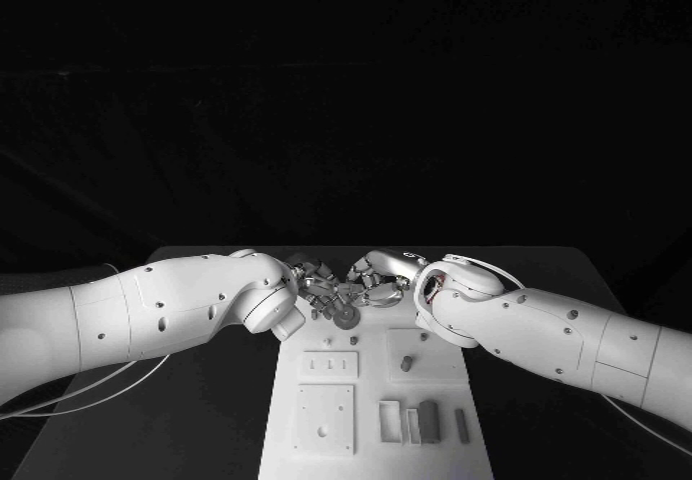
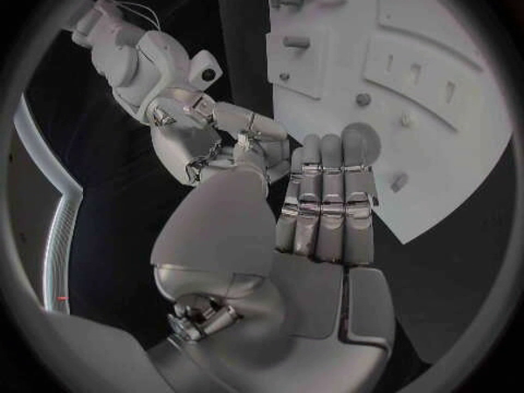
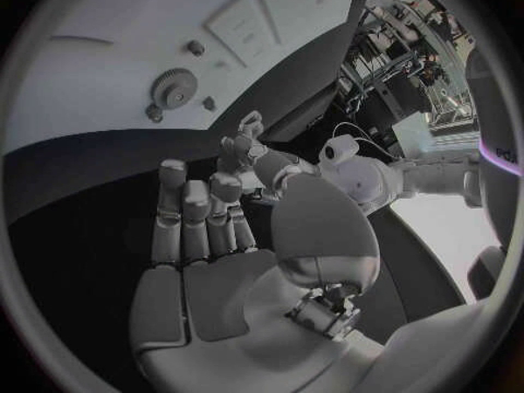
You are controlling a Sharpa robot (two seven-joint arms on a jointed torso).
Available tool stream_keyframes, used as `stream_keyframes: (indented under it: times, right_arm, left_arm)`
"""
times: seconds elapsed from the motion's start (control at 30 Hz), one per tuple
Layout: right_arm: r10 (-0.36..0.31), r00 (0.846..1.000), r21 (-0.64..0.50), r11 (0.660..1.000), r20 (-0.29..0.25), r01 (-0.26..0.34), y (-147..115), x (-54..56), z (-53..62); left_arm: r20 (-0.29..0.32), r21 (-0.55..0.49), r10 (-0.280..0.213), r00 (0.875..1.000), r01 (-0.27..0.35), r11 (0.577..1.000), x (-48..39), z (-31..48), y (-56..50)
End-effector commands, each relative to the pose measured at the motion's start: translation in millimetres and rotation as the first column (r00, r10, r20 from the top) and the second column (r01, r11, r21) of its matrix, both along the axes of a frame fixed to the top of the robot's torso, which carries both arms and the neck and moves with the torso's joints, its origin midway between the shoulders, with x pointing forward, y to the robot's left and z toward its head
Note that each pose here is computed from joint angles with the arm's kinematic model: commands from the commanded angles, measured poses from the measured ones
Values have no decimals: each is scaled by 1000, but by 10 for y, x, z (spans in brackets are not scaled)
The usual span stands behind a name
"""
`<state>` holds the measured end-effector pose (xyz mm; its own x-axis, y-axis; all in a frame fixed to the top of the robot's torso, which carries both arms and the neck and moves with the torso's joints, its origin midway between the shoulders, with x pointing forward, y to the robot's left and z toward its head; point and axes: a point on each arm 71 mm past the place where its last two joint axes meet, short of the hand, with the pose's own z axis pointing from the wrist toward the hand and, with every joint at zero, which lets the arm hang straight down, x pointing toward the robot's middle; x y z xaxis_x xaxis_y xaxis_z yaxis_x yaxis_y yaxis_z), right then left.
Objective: Assemble the parts on the task board
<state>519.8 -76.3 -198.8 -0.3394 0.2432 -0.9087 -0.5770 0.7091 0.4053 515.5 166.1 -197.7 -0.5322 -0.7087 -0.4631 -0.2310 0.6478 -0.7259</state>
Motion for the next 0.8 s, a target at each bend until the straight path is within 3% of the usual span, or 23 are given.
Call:
stream_keyframes:
  times: [0.03,0.8]
  right_arm:
    - [15,1000,-19,1000,-8,-15,21,-12,-19]
    - [13,1000,-28,1000,-14,-14,26,-3,-39]
  left_arm:
    - [-31,-25,-11,999,10,1000,-12,-2,-27]
    - [-60,-51,-9,998,6,999,-14,-12,-14]
